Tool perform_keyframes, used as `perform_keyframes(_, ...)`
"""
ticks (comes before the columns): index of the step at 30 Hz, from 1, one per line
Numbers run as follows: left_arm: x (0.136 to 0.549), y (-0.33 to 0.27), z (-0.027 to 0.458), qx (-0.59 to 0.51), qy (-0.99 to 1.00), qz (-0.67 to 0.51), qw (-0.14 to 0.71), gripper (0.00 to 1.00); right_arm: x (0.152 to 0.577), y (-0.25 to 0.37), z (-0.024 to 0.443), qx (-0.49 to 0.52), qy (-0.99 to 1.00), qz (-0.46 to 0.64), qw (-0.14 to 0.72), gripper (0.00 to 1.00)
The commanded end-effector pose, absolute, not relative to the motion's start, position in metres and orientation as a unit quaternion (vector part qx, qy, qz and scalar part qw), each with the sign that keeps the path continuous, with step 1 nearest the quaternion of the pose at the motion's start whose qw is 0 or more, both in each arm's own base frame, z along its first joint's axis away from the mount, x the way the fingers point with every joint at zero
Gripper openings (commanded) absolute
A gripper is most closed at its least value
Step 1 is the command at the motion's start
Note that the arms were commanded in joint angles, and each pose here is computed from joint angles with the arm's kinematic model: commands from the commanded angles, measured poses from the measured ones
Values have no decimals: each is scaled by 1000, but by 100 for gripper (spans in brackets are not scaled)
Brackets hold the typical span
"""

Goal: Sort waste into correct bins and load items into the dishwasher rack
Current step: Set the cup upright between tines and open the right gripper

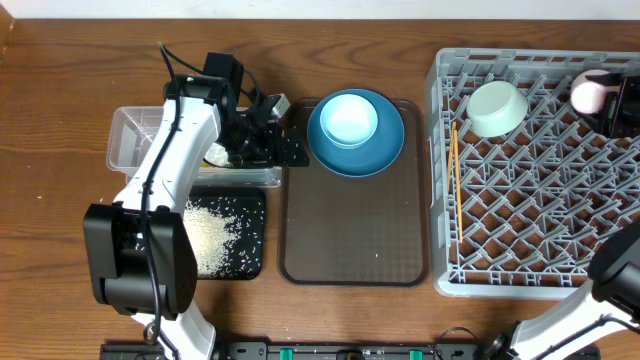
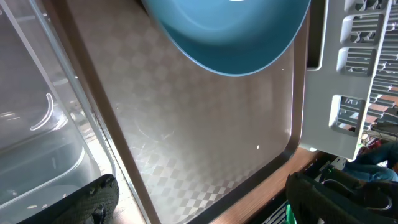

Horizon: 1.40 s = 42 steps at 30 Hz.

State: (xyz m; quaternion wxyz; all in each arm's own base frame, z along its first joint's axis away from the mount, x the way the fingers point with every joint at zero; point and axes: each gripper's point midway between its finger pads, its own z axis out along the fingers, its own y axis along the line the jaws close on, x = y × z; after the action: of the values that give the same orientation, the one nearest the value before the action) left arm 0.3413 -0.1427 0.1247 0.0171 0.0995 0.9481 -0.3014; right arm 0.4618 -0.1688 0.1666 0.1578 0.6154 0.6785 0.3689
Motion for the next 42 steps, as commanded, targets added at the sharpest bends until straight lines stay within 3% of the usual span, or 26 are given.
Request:
perform_keyframes(1,346,-137,131,109,952,-285,35,89,472,-155,165,606,681,383,148,1)
perform_keyframes(27,346,-137,131,109,952,-285,35,89,467,-148,127,620,680,368,136,2)
perform_keyframes(29,346,-137,131,109,952,-285,35,89,470,-146,130,611,680,381,137,10)
perform_keyframes(32,346,-137,131,109,952,-285,34,89,478,-141,143,586,680,415,147,47)
perform_keyframes(35,346,-137,131,109,952,-285,34,89,489,-139,161,550,679,455,170,72)
perform_keyframes(37,346,-137,131,108,952,-285,34,89,492,-139,172,535,674,477,178,78)
perform_keyframes(42,346,-137,131,109,952,-285,34,89,487,-137,171,545,666,485,157,80)
